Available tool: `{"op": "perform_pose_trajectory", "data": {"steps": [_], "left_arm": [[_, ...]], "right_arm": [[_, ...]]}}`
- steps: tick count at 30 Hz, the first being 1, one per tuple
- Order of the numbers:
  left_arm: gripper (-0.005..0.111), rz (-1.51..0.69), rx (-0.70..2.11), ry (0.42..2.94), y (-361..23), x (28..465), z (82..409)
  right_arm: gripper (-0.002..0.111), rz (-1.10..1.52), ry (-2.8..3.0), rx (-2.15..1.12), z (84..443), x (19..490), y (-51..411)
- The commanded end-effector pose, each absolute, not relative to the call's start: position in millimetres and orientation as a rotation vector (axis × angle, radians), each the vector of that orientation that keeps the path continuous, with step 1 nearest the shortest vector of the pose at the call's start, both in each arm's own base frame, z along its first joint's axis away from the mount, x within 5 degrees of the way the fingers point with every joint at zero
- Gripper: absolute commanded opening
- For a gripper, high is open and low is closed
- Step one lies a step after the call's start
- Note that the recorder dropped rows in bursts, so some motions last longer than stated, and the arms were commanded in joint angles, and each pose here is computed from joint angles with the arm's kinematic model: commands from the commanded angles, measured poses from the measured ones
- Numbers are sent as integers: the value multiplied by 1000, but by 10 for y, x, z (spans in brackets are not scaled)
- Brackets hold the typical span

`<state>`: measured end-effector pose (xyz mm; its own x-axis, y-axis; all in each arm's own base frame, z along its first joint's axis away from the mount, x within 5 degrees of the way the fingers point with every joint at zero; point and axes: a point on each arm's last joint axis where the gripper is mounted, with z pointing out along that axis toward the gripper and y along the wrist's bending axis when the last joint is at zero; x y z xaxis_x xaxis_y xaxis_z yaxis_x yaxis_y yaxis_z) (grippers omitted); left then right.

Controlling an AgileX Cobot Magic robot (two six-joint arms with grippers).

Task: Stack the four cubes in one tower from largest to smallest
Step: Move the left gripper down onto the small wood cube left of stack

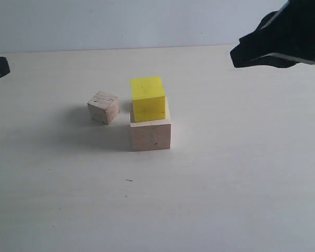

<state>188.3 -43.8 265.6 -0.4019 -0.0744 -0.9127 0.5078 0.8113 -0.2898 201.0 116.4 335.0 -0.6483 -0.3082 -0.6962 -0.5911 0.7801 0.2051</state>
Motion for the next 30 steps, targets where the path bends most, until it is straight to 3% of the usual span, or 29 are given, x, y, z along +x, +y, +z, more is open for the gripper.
{"op": "perform_pose_trajectory", "data": {"steps": [1, 2, 5, 11, 16, 22, 30], "left_arm": [[18, -707, 346, 1986, -471, 2251, 2528], [32, -734, 378, 2010, -543, 2405, 2486], [51, -747, 452, 2048, -721, 2657, 2394], [59, -564, 692, 2117, -1168, 3050, 2175], [74, -521, 722, 2152, -1360, 3275, 1997], [74, -409, 706, 2225, -1369, 3471, 1702], [74, -448, 740, 2281, -1454, 3562, 1413]], "right_arm": [[0, 528, 2217, -604, 3560, 1785, 1028], [0, 505, 2199, -581, 3615, 1724, 979], [0, 485, 2183, -561, 3674, 1638, 922], [0, 483, 2191, -588, 3713, 1502, 872], [0, 486, 2196, -584, 3735, 1432, 844], [0, 451, 2213, -561, 3740, 1394, 796], [0, 443, 2217, -566, 3735, 1393, 791]]}}
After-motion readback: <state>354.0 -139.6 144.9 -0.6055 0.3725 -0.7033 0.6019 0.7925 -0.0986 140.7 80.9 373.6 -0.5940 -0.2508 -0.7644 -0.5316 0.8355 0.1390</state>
